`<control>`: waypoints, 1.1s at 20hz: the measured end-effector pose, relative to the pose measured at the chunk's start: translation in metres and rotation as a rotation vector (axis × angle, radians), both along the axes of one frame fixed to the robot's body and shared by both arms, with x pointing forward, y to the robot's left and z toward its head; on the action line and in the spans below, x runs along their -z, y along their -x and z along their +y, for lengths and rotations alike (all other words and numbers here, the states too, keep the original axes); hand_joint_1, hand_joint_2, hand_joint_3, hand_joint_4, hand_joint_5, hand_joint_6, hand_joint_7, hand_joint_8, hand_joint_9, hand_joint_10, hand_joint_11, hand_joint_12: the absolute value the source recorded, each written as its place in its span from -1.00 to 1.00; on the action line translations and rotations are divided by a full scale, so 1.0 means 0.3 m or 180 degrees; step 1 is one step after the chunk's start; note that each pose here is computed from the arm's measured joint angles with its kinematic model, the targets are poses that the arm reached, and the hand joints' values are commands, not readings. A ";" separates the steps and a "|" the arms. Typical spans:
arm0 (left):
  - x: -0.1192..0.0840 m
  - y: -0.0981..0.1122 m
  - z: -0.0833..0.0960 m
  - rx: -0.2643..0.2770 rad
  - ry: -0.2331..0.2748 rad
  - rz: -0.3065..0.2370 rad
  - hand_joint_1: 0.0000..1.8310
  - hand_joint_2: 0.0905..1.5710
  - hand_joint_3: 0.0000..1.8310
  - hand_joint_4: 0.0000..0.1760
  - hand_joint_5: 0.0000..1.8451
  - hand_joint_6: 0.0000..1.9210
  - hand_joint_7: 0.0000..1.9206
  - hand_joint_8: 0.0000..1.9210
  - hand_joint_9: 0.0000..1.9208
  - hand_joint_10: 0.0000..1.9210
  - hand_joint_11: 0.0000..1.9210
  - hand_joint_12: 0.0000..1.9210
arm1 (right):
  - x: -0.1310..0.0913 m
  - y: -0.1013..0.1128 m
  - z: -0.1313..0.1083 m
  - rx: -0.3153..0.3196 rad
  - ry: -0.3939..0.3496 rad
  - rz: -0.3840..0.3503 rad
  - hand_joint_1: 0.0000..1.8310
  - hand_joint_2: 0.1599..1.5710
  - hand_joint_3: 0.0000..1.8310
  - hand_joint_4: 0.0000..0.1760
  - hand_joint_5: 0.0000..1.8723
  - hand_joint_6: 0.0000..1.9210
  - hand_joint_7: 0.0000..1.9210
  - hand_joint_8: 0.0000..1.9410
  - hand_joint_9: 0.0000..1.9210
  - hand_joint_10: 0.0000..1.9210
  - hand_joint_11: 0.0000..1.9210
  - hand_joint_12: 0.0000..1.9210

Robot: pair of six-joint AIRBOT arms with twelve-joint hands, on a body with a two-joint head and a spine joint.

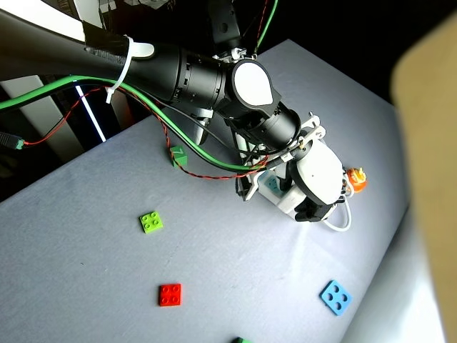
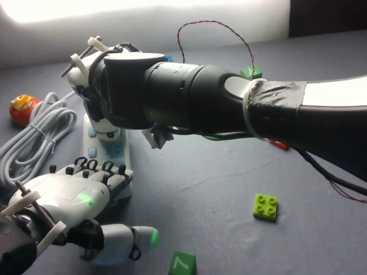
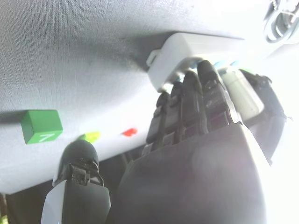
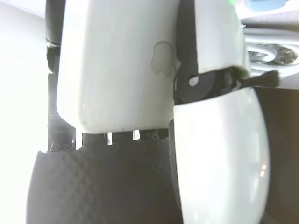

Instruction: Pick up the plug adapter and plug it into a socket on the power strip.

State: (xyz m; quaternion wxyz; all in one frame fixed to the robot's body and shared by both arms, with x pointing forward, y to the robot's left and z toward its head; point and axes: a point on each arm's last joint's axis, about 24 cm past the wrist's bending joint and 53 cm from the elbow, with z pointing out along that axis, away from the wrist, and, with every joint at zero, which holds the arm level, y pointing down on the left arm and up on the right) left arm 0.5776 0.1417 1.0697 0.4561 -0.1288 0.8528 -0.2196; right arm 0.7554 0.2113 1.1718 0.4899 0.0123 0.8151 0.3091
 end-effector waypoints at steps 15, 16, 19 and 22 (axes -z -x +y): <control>-0.001 -0.001 0.000 0.0003 -0.0002 -0.0005 -1.00 0.45 -1.00 -1.00 -0.93 -1.00 -0.89 -1.00 -0.88 -1.00 -1.00 -0.64 | 0.003 0.001 -0.012 -0.0054 -0.0078 0.0027 0.19 0.25 -1.00 -1.00 -0.35 -1.00 -0.30 -1.00 -0.29 -1.00 -0.67 -0.08; -0.001 -0.001 0.000 0.0005 -0.0002 -0.0005 -1.00 0.44 -1.00 -1.00 -0.93 -1.00 -0.88 -1.00 -0.88 -1.00 -1.00 -0.64 | 0.007 0.001 -0.017 -0.0055 -0.0074 0.0031 0.16 0.26 -1.00 -1.00 -0.40 -1.00 -0.35 -1.00 -0.35 -1.00 -0.75 -0.04; -0.001 -0.001 -0.001 0.0009 -0.0001 -0.0004 -1.00 0.44 -1.00 -1.00 -0.93 -1.00 -0.88 -1.00 -0.87 -1.00 -1.00 -0.64 | 0.022 0.013 -0.021 -0.0076 -0.0063 0.0055 0.09 0.25 -1.00 -1.00 -0.53 -1.00 -0.47 -1.00 -0.48 -1.00 -0.90 0.03; -0.001 -0.001 -0.002 0.0014 -0.0001 -0.0005 -1.00 0.45 -1.00 -1.00 -0.92 -1.00 -0.86 -0.99 -0.86 -1.00 -1.00 -0.64 | 0.018 0.028 -0.024 -0.0121 -0.0071 0.0058 0.07 0.22 -1.00 -1.00 -0.62 -1.00 -0.58 -1.00 -0.59 -1.00 -0.99 -0.03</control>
